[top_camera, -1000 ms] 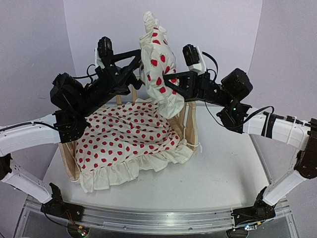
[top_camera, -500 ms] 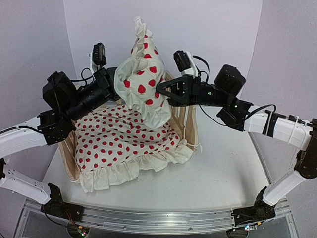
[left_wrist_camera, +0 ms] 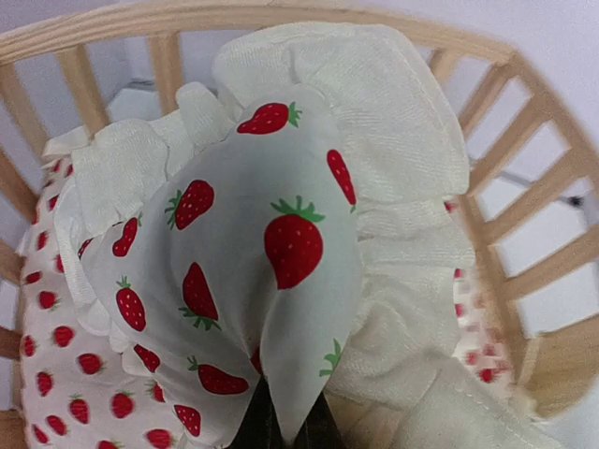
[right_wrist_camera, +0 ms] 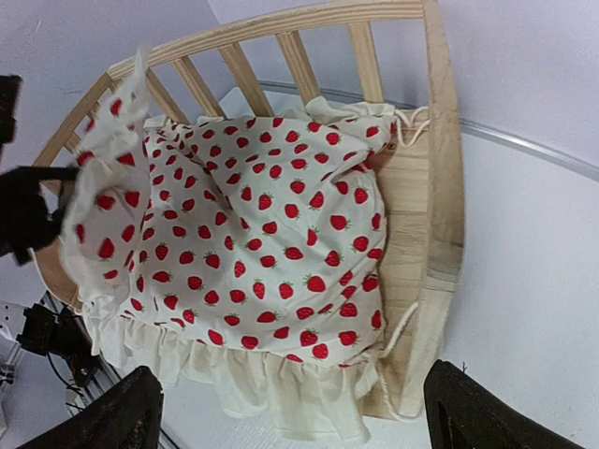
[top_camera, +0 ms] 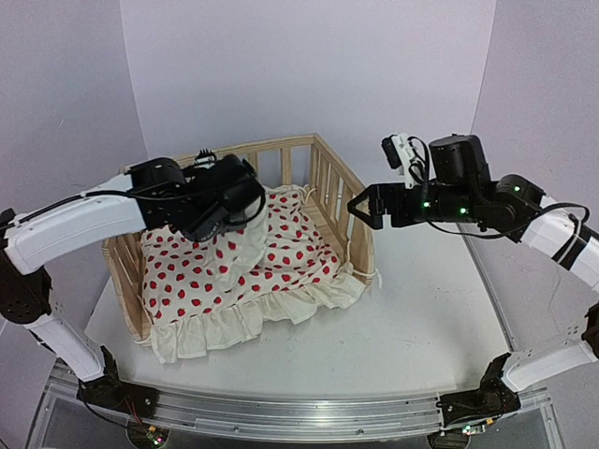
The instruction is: Set up the pet bed
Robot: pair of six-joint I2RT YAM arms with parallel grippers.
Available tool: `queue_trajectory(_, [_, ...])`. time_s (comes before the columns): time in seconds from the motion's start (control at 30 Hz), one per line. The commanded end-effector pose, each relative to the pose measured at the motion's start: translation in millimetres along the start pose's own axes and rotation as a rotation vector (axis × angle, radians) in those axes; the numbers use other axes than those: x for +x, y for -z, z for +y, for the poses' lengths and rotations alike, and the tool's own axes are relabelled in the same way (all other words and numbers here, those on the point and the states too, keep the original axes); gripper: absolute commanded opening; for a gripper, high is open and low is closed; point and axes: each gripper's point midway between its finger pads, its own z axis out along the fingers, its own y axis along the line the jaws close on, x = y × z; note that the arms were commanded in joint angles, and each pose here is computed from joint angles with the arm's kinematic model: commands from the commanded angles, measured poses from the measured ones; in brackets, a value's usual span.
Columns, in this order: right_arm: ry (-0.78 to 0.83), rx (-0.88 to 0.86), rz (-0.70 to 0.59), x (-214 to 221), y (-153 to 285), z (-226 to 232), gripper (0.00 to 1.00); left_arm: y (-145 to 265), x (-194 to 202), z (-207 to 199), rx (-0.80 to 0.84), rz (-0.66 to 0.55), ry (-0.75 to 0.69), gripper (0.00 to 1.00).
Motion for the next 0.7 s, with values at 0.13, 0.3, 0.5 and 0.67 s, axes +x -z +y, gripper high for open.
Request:
queue_trajectory(0.13, [0.082, 0.075, -0.027, -3, 18, -12, 0.98, -3, -9, 115, -0.441, -0.043, -0.352, 0.0])
queue_trajectory(0.3, [0.087, 0.072, -0.027, 0, 21, -13, 0.98, -31, -3, 122, -0.197, 0.076, -0.409, 0.0])
queue_trajectory(0.5, [0.092, 0.065, -0.037, -1, 25, -11, 0.98, -35, -9, 138, -0.108, 0.113, -0.587, 0.0])
queue_trajectory(0.67, [0.094, 0.059, -0.017, 2, 17, -10, 0.98, -25, -39, 108, -0.024, 0.088, -0.65, 0.0])
